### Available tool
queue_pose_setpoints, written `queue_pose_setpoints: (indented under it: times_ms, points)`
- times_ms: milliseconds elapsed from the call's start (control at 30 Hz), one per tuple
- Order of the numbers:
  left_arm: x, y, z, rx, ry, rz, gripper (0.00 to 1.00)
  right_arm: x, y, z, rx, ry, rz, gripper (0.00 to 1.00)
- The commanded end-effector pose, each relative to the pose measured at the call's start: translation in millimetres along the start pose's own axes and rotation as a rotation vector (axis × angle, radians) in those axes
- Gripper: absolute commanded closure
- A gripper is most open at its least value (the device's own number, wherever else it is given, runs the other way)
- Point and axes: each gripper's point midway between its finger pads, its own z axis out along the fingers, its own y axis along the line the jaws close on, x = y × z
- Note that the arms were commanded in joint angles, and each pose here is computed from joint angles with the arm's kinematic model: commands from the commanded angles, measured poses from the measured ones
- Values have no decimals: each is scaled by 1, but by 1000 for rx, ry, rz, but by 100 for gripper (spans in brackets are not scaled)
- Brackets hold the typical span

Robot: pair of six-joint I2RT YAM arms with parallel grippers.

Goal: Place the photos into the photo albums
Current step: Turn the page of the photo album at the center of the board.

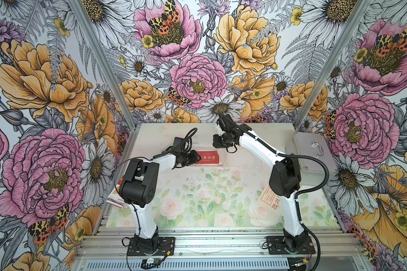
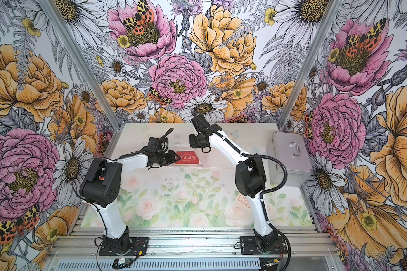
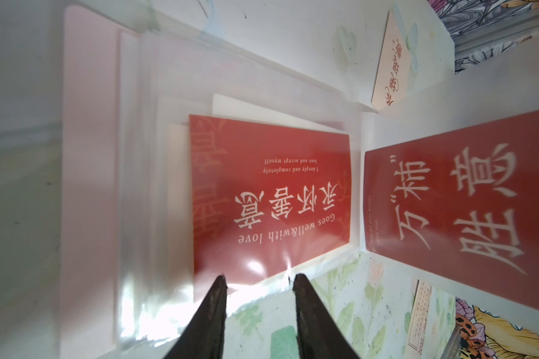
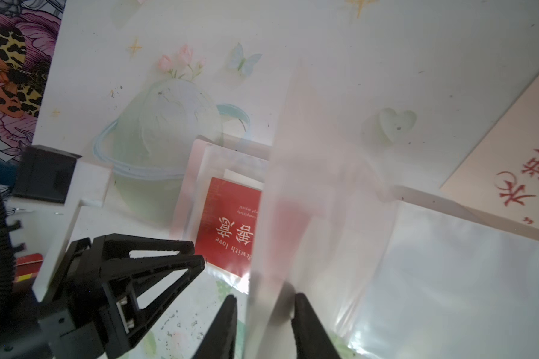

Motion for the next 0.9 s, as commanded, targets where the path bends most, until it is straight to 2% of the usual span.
queue_pose_setpoints:
  times_ms: [0, 300, 467, 700, 867]
  points:
    - [-19, -20, -25, 72, -76, 16, 62, 0, 18, 9, -51, 14, -5, 62]
    - [-26, -5, -38, 61, -111, -9, 62, -6, 30, 5, -95, 5, -10, 55]
    - [-25, -2, -37, 72, -107, -27, 62, -9, 73, 0, -311, 14, -2, 53]
    - [-29, -1, -44, 70, -130, -27, 62, -18, 70, -10, -271, -34, -22, 53]
    - [-31, -3, -49, 71, -147, -18, 62, -24, 42, -15, -185, -67, -16, 53]
